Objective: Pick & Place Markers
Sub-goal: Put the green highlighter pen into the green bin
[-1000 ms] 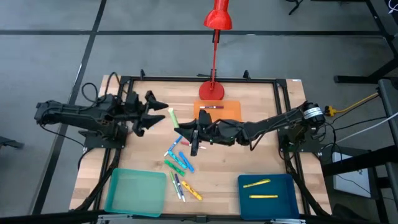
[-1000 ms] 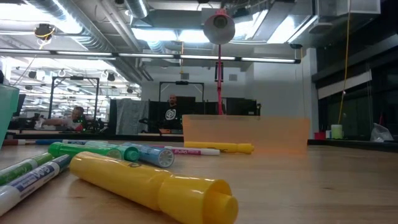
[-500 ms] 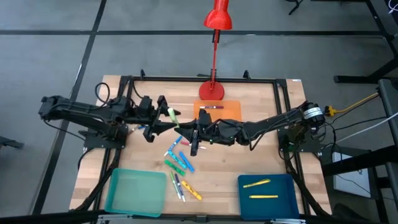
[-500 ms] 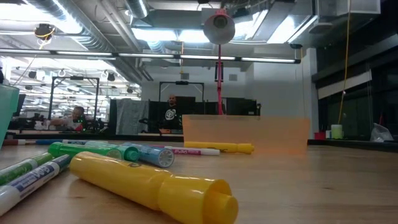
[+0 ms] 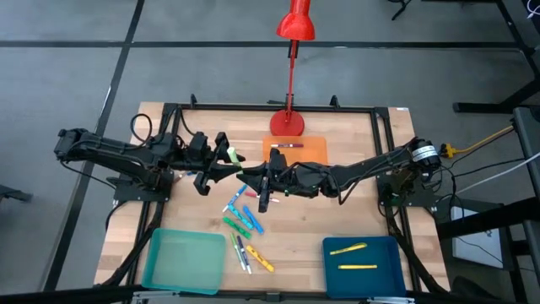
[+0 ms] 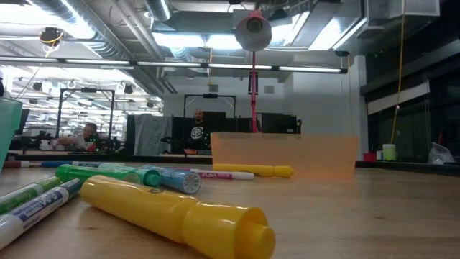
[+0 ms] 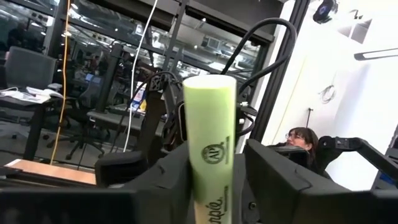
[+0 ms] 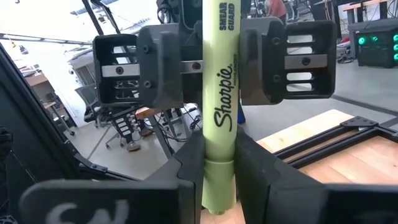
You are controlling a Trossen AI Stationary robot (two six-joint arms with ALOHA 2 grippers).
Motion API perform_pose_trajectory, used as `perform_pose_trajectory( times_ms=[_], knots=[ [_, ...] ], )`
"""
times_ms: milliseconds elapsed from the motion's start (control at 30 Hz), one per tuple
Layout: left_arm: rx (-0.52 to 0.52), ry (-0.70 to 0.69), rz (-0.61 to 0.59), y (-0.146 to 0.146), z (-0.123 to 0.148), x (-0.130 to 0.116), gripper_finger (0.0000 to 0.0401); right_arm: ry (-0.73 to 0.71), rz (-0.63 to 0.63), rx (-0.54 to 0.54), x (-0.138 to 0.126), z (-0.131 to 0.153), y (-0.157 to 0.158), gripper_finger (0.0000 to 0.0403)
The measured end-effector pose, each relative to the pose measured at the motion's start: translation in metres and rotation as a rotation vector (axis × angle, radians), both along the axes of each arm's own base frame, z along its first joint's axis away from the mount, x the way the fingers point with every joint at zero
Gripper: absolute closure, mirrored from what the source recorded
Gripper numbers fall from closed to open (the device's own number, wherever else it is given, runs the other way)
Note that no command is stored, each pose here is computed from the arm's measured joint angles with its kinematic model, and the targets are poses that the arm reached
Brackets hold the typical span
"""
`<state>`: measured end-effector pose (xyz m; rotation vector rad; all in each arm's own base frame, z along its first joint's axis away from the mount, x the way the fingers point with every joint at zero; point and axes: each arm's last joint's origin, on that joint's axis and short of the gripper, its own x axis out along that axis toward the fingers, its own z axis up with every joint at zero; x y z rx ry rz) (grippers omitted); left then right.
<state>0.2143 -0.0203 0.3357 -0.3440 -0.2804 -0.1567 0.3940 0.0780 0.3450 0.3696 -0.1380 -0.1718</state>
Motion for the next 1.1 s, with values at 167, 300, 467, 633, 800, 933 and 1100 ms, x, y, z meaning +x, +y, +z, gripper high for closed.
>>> perform_pose_trajectory(
  times_ms=[167,300,467,633,800,933,1100],
  knots=[
    [0.001,0.011,-0.001,0.000,-0.001,0.000,0.0326,0.002,0.011,-0.003,0.000,0.000,0.001,0.0337],
    [0.004,0.020,-0.002,0.000,-0.002,0.000,0.0341,0.008,0.022,-0.006,0.000,-0.001,0.001,0.0334],
    [0.030,0.026,0.005,0.000,-0.003,0.001,0.0341,0.001,0.029,0.025,0.000,-0.001,0.001,0.0283],
    [0.043,0.035,-0.006,-0.001,-0.003,0.000,0.0341,0.007,0.038,0.010,-0.001,0.000,0.004,0.0239],
    [0.051,0.087,-0.021,0.000,-0.004,-0.008,0.0341,0.020,0.086,-0.012,-0.007,0.006,0.007,0.0215],
    [0.057,0.113,-0.054,-0.002,-0.001,-0.021,0.0341,0.065,0.107,-0.021,-0.018,0.013,0.012,0.0211],
    [0.048,0.179,-0.128,-0.012,-0.002,-0.037,0.0341,0.094,0.134,-0.028,-0.033,0.023,0.020,0.0219]
  ],
)
